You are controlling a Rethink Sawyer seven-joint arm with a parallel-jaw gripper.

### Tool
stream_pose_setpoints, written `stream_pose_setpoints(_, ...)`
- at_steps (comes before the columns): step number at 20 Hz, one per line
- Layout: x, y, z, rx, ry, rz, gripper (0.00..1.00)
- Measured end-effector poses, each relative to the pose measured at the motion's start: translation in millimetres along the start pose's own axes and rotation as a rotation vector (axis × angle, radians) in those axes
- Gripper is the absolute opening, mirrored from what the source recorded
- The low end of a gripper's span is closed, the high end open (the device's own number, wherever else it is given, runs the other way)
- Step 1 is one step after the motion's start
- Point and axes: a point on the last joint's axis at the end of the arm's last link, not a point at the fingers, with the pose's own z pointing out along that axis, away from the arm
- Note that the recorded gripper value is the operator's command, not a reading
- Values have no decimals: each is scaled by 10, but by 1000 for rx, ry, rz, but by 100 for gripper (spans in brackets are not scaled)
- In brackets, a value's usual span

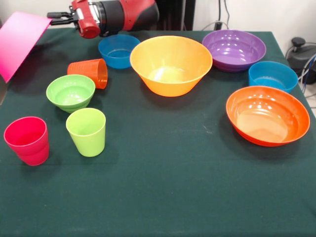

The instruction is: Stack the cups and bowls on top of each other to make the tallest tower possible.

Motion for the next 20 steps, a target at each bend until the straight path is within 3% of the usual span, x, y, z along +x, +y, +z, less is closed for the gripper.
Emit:
stream_pose_setpoints(1, -2, 26, -30, -7, 1, 3, 100)
stream_pose_setpoints(9, 1, 84, -82, -3, 12, 29, 100)
stream_pose_setpoints(20, 19, 126, -133, 57, 23, 58, 100)
